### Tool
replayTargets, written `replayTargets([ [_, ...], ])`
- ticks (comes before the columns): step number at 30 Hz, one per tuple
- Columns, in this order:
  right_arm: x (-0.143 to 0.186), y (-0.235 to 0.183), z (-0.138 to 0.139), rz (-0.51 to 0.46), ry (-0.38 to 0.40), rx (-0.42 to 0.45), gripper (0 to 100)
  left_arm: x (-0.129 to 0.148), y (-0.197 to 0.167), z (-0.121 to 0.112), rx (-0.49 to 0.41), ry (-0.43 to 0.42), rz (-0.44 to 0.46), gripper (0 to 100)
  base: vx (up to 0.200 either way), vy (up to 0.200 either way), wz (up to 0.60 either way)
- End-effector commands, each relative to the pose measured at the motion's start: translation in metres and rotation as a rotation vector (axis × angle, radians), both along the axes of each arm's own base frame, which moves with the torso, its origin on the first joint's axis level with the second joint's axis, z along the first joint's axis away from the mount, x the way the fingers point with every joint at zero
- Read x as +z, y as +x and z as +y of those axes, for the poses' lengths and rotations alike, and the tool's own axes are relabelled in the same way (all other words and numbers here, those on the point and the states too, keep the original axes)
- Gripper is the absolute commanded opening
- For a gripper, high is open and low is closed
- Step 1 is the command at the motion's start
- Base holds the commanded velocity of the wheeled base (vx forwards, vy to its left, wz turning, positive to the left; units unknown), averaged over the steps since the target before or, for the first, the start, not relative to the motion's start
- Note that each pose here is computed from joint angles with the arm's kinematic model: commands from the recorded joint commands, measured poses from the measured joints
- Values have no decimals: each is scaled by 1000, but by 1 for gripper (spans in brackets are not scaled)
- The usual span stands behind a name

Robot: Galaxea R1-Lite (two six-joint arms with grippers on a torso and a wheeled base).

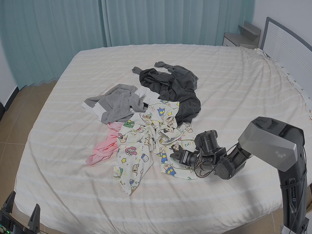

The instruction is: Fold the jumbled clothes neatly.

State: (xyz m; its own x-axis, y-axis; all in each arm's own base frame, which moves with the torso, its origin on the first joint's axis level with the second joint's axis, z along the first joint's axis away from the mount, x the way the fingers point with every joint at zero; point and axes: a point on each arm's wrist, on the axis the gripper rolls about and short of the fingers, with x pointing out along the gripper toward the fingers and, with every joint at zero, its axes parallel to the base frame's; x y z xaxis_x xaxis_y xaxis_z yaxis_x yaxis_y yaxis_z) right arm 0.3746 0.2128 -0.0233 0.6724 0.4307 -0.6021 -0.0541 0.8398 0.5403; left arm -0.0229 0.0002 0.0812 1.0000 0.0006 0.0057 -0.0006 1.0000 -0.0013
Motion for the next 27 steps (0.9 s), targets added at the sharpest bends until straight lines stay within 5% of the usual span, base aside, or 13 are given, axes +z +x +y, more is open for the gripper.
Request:
replayTargets([
  [1,-7,1,3,7,-10,1,0,-5,0,0,1,0,4,100,0,0,0],
  [8,24,-11,-4,-43,36,-1,0,-5,0,0,2,3,6,100,0,0,0],
  [16,68,-39,-18,-239,137,18,0,-5,0,0,1,3,4,100,0,0,0],
  [27,176,-95,-39,-488,301,73,0,-5,0,0,-1,23,4,100,0,0,0],
])
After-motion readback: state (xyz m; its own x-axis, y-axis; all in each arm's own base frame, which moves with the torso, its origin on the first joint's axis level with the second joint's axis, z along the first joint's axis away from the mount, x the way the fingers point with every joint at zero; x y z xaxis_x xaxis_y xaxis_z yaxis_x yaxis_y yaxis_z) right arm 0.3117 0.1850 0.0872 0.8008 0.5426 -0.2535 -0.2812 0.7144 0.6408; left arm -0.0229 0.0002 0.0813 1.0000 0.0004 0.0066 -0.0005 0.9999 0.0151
